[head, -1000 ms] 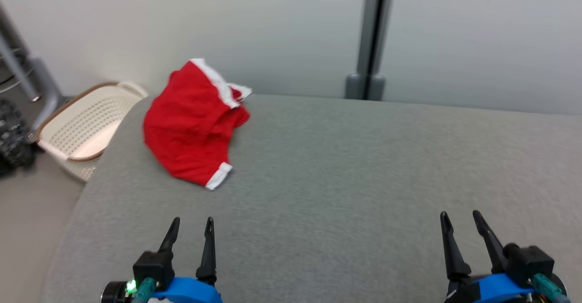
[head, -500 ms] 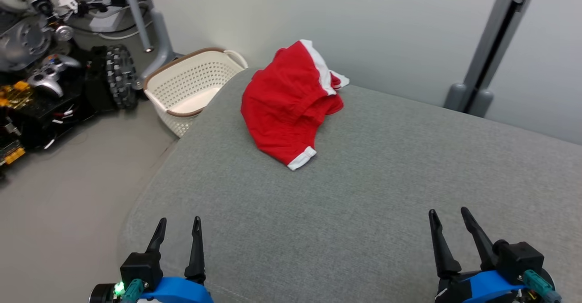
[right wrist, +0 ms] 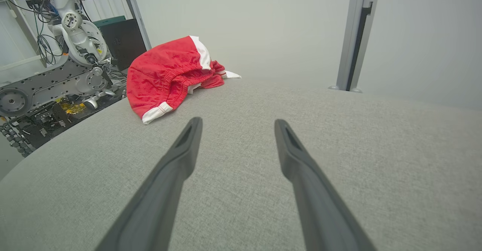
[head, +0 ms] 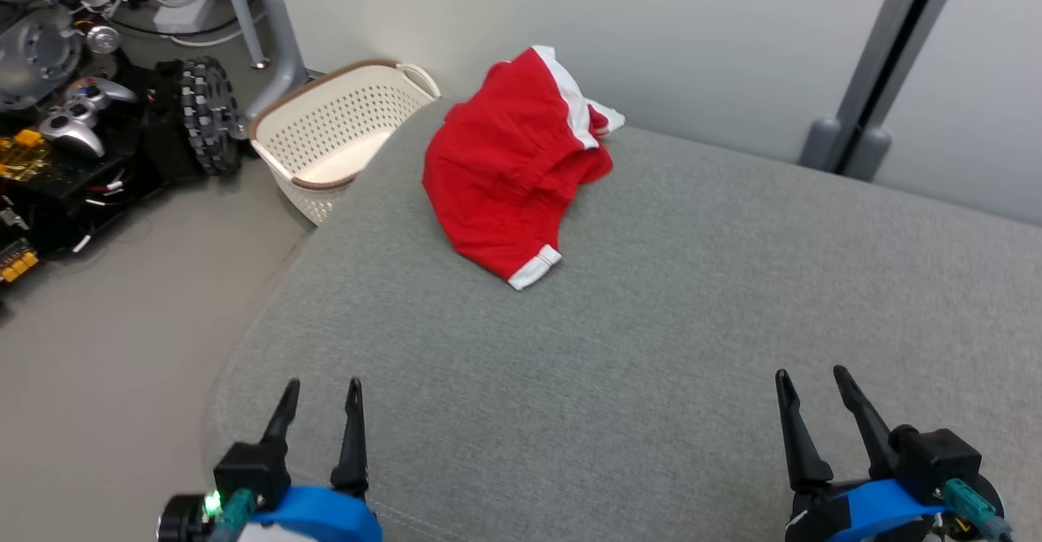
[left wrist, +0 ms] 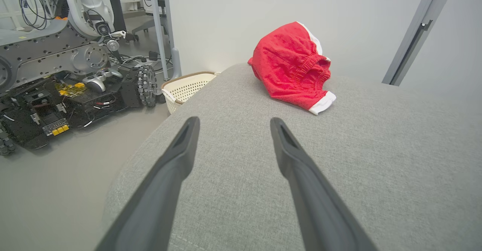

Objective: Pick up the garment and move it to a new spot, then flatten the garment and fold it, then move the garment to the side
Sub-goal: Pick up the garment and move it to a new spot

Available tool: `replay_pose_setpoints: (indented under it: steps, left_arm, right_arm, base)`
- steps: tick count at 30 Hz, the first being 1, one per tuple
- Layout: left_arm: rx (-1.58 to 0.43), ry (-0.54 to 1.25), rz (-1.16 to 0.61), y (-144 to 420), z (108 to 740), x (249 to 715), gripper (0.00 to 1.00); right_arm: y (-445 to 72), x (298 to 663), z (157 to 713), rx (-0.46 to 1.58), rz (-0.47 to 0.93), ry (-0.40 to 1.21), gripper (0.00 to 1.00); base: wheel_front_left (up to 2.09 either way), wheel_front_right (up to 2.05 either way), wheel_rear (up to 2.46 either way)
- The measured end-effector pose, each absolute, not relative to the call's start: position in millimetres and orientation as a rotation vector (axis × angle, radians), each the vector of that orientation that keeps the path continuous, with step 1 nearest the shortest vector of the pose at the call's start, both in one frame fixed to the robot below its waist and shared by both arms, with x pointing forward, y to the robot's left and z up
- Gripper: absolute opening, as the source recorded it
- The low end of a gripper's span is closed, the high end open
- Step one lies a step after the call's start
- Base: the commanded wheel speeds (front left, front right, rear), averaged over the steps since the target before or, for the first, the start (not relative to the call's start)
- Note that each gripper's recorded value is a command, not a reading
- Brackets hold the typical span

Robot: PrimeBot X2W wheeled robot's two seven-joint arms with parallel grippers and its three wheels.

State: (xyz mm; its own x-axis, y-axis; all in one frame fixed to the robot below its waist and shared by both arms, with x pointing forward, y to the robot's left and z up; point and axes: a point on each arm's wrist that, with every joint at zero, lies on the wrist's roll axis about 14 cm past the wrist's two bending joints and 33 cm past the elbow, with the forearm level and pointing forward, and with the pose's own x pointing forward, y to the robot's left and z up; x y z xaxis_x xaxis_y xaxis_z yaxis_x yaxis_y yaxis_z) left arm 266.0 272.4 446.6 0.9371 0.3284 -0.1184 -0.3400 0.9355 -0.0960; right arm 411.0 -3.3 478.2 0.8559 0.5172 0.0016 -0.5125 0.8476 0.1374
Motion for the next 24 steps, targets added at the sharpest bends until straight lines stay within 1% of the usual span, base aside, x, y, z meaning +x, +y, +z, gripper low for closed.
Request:
replay_pose_setpoints:
  steps: [5,9,12,16,19,24]
  left_arm:
    - [-0.049,0.03,0.275,279.6,478.8,315.2,1.0]
    - [0.053,-0.026,0.209,291.5,511.7,363.3,1.0]
    - [0.135,-0.018,0.137,291.4,526.4,404.2,1.0]
    - [0.219,0.087,0.037,281.2,516.1,453.2,1.0]
    - [0.266,0.16,-0.005,277.7,505.4,484.9,1.0]
    - [0.275,0.327,-0.048,270.2,462.0,519.1,1.0]
  right_arm:
    - [-20.3,423.9,468.2,0.126,0.49,0.047,1.0]
    - [-35.8,435.0,460.3,0.119,0.444,0.052,1.0]
    - [-46.4,442.8,454.4,0.109,0.415,0.056,1.0]
    - [-61.1,453.1,446.6,0.098,0.375,0.06,1.0]
    - [-72.9,456.2,434.7,0.09,0.345,0.084,1.0]
    - [-94.1,457.8,415.6,0.079,0.292,0.126,1.0]
  base:
    - [0.0,0.0,0.0]
    - [0.0,0.0,0.0]
    - [0.0,0.0,0.0]
    - [0.0,0.0,0.0]
    - [0.0,0.0,0.0]
    - [0.0,0.0,0.0]
